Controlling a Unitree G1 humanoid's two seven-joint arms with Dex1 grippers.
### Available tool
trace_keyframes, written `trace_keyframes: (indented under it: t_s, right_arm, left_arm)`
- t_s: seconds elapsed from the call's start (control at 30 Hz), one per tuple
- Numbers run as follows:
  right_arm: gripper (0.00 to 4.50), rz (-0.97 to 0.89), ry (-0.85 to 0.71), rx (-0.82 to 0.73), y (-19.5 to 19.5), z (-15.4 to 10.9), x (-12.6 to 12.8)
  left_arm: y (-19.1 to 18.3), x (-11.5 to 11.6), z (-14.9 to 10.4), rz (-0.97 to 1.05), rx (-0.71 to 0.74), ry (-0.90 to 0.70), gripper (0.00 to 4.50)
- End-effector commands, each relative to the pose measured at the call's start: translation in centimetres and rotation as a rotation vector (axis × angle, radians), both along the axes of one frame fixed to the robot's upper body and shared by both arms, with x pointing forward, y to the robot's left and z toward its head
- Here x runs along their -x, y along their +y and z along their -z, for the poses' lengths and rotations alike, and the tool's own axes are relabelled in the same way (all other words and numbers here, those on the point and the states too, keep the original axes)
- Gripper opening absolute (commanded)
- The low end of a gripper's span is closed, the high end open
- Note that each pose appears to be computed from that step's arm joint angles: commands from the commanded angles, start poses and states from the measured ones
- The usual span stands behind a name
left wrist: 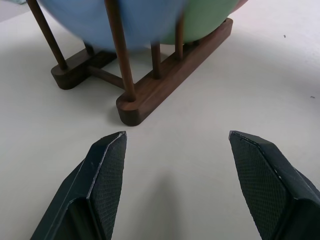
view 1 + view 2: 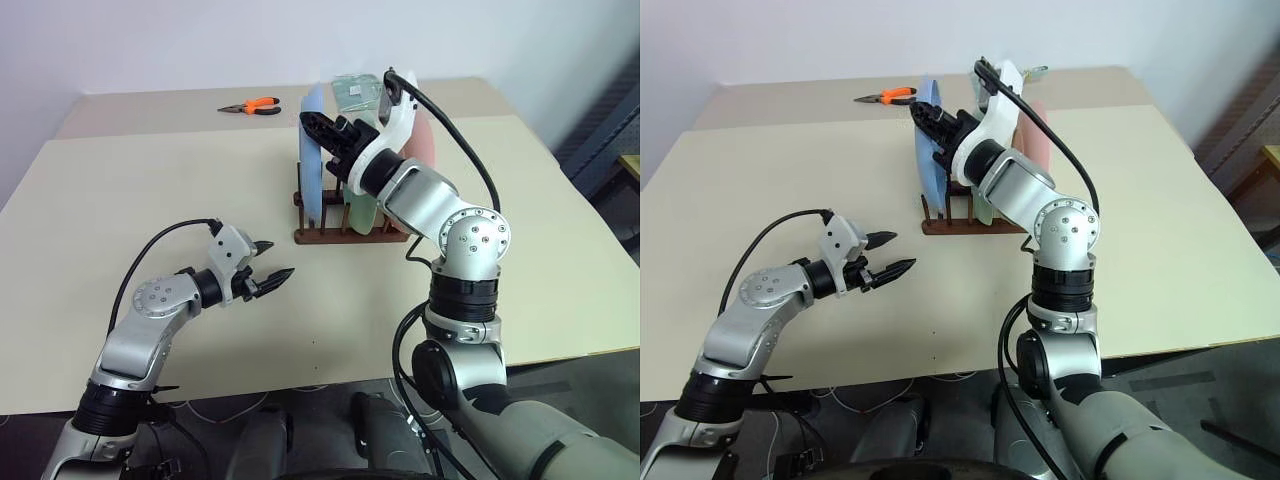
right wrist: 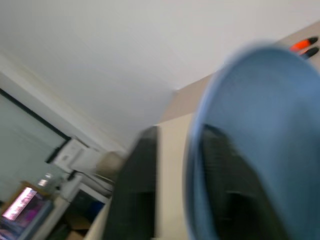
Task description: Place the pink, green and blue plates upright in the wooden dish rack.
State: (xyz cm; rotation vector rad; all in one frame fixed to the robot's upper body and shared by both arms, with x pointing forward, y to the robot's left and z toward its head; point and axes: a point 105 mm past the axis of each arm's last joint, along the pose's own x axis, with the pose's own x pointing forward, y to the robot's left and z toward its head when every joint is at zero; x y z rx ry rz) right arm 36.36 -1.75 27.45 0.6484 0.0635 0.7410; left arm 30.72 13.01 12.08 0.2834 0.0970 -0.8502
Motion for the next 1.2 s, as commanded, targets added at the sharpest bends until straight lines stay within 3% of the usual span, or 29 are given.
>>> trace_keyframes:
  t_s: [0.03, 0.17, 0.23, 0.3, 0.47, 0.6, 0.8, 1.0, 1.2]
  right_arm:
    - [2.90, 0.065, -0.224, 0.149, -0.1, -2.4, 0.4]
    - [2.90, 0.115, -0.588, 0.360, -0.9, -4.9, 2.1]
    - [2.90, 0.074, -0.808, 0.435, -2.0, -6.6, 4.6]
    - [2.90, 0.045, -0.890, 0.460, -3.7, -7.1, 6.0]
    - [2.90, 0.109, -0.729, 0.548, -14.0, -4.0, 6.8]
    - [2.90, 0.119, -0.457, 0.763, -20.2, 3.2, 7.9]
    - [2.90, 0.151, -0.320, 0.902, -22.4, 9.8, 6.8]
    - [2.90, 0.133, -0.345, 0.990, -22.7, 12.0, 5.0]
    - [2.90, 0.158, -0.349, 0.964, -23.2, 12.7, 3.8]
  left_arm:
    - [-0.3, 0.1, -1.3, 0.013, 0.009, -0.054, 3.37]
    - [-0.3, 0.2, -1.2, 0.008, 0.007, -0.053, 3.37]
    - [0.0, 0.2, -1.2, -0.012, 0.012, -0.055, 3.37]
    - [0.3, 0.2, -1.2, -0.022, 0.012, -0.054, 3.37]
    - [1.9, -0.2, -0.5, -0.083, -0.007, -0.054, 3.37]
    - [5.1, -0.6, 1.0, -0.202, 0.009, -0.033, 3.37]
    - [8.2, -0.3, 2.3, -0.290, 0.005, -0.037, 3.37]
    - [8.3, 0.2, 2.5, -0.285, -0.003, -0.051, 3.37]
    - [7.3, 0.4, 2.8, -0.271, -0.010, -0.053, 3.37]
